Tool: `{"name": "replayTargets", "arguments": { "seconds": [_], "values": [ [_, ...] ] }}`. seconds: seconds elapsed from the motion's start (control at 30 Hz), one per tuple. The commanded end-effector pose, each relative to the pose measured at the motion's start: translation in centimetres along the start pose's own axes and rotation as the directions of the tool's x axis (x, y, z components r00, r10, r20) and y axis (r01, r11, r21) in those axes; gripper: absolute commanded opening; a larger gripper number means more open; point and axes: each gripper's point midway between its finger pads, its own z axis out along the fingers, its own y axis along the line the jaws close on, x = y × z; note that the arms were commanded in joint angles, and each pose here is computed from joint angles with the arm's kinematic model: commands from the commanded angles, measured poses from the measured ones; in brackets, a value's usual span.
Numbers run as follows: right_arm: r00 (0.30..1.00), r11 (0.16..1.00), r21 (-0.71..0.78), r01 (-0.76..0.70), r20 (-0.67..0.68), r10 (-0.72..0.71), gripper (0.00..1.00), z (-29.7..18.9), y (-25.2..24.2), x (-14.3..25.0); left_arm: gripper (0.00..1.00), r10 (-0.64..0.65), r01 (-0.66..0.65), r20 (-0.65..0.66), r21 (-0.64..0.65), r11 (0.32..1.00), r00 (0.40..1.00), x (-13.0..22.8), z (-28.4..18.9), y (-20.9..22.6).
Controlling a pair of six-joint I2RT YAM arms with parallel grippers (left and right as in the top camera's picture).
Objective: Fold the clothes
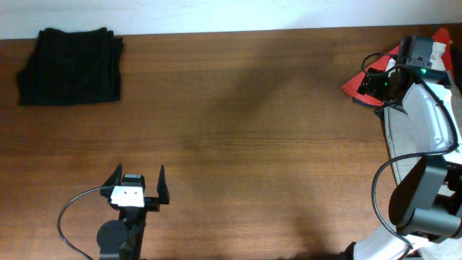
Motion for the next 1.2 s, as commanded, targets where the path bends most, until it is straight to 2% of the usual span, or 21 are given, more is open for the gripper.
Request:
{"name": "replayTargets", "arguments": {
  "seconds": [0.0, 0.17, 1.17],
  "values": [
    [1.000, 1.000, 0.007, -0.010, 0.015, 0.010, 0.99, -0.34, -0.23, -0.48, 0.99, 0.016, -0.013, 0.070, -0.043, 0.999, 0.997, -1.37, -0.28, 0.93],
    [1.000, 1.000, 0.007, -0.010, 0.016, 0.010, 0.99, -0.34, -0.23, -0.48, 0.99, 0.017, -0.015, 0.038, -0.056, 0.998, 0.999, -0.57, -0.25, 1.22],
    [1.000, 1.000, 0.007, -0.010, 0.016, 0.010, 0.99, -0.34, -0.23, -0.48, 0.99, 0.017, -0.015, 0.038, -0.056, 0.998, 0.999, -0.59, -0.24, 1.20]
  ]
}}
